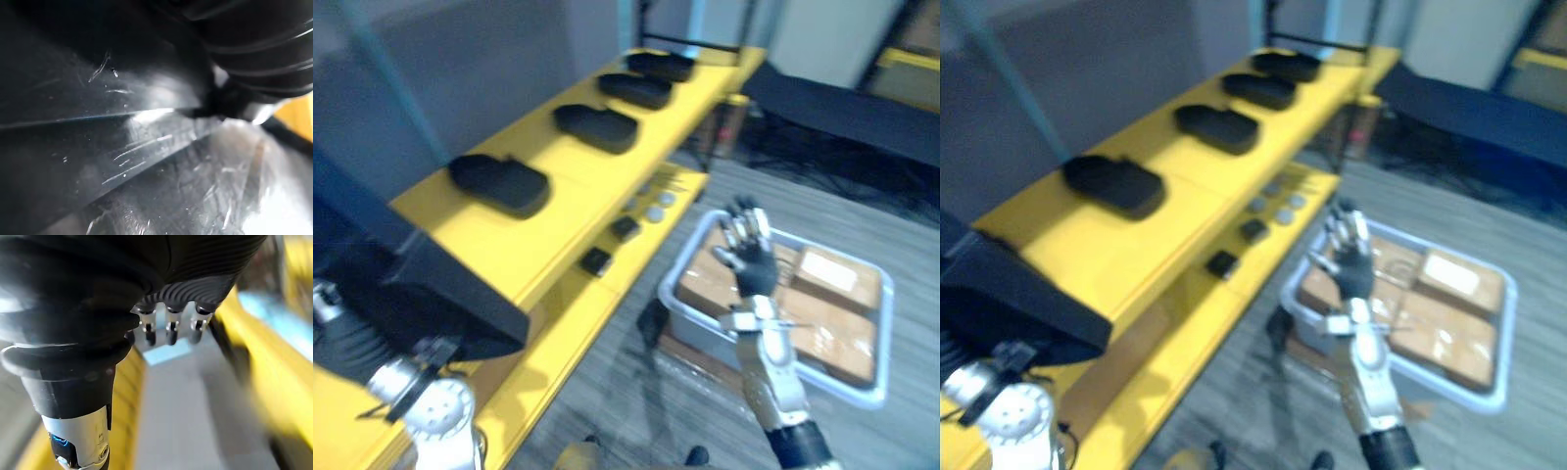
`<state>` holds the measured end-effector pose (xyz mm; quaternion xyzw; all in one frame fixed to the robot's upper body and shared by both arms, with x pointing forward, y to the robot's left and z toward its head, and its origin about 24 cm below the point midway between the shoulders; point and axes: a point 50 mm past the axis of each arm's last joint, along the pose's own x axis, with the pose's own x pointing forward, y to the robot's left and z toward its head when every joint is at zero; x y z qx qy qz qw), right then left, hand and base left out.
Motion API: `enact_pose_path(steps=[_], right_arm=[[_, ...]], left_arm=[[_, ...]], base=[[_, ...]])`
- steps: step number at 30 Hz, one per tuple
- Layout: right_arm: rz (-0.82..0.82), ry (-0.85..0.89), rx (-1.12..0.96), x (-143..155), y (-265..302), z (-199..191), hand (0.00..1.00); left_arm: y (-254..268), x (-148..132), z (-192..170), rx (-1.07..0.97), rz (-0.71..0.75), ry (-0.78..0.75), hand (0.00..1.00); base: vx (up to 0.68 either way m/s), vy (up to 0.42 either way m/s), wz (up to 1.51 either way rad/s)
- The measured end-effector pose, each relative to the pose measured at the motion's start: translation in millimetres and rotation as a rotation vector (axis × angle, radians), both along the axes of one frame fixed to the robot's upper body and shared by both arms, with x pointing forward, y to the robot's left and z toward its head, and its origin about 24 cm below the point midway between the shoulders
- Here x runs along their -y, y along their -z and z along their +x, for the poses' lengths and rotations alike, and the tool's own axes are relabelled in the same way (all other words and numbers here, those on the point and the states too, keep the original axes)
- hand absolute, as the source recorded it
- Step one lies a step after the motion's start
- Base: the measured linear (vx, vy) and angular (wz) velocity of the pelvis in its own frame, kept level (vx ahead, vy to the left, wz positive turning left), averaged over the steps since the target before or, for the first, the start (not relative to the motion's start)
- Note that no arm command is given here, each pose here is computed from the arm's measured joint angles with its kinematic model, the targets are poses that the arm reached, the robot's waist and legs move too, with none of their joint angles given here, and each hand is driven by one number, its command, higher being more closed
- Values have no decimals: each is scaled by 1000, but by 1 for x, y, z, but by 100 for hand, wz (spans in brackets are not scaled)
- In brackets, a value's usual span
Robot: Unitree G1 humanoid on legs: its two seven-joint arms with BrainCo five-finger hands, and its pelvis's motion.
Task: Walk over and take plastic housings, then place them on the shelf
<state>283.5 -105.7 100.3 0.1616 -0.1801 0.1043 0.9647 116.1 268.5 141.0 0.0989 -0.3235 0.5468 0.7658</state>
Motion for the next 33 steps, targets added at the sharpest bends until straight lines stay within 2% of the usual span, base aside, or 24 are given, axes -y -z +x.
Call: enact_pose_path(steps=[3, 7, 10, 13, 17, 21, 23, 25, 27, 31, 33], right_arm=[[-60, -70, -2, -29, -6, 9, 0], [-83, -88, -31, -33, -5, 12, 0], [-81, -50, -86, -17, 7, 10, 0], [-108, 39, -194, 11, 36, -6, 0], [-161, 45, -195, 15, 41, -13, 0], [-155, 55, -156, 20, 37, -20, 0], [-151, 80, -137, 26, 35, -24, 0], [-183, 126, -45, 32, 24, -21, 0], [-220, 152, 96, 32, -6, -5, 0], [-293, 161, 369, 25, -70, 18, 0], [-306, 162, 376, 24, -70, 17, 0]], left_arm=[[-3, -4, -7, 28, 8, 16, 100], [-3, -5, -7, 18, 20, 45, 100], [2, -4, -6, 20, -34, 78, 100], [3, -3, -3, 54, -79, 133, 100], [8, -1, -2, 78, -148, 194, 100], [0, 15, 16, 102, -100, 350, 100], [-14, 25, 30, 133, -11, 477, 100], [-32, 32, 41, 185, 105, 575, 100], [-41, 36, 43, 238, 149, 602, 100], [-48, 39, 46, 274, 180, 626, 100], [-48, 39, 44, 277, 188, 628, 100]], base=[[63, 85, 30], [43, 71, 5], [15, 18, 54], [-15, 27, 111], [2, 92, 63], [11, 132, 76], [34, 70, 97], [75, -59, 59], [13, -58, 18], [-141, -73, -13], [-169, -79, -19]])
